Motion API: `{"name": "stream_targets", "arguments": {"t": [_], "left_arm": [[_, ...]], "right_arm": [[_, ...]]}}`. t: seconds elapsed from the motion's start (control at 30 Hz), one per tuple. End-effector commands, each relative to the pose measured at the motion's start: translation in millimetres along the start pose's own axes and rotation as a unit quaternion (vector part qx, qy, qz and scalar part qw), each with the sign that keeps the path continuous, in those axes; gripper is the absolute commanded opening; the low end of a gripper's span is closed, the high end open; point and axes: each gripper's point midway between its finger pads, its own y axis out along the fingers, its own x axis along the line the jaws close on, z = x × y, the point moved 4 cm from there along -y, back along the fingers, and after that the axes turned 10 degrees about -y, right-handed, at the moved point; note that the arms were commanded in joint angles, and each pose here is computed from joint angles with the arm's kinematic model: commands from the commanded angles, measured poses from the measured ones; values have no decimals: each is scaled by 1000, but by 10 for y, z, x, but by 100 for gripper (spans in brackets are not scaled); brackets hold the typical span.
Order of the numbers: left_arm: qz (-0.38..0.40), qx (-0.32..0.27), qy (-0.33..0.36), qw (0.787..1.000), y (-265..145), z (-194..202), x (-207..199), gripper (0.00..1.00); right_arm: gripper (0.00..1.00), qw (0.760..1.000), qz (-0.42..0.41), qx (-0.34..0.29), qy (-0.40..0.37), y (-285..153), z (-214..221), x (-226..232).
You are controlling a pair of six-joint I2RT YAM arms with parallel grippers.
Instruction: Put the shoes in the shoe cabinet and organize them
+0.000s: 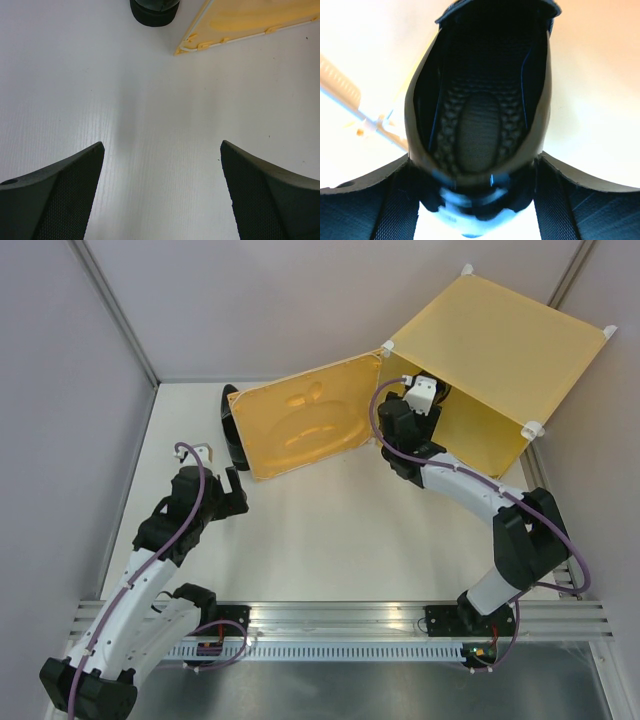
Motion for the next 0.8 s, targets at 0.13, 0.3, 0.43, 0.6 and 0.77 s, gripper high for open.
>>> {"name": "stream_targets", "arguments": {"t": [0.13,0.3,0.43,0.6,0.77], "left_arm": [[9,-14,16,1000,-5,-43,-4,100],[8,-17,15,1000,-7,-47,1,100],[8,-17,15,1000,-10,-52,-1,100],[6,-16,14,1000,-1,-47,6,100],[6,-16,14,1000,-1,-45,3,100]], "right_arm": [[1,989,92,-68,91,128,-563,-323],[1,988,104,-66,90,301,-483,-343],[1,988,111,-64,90,366,-394,-319],[11,986,119,-65,100,447,-299,-295],[48,985,118,-62,105,478,-308,-262]]}}
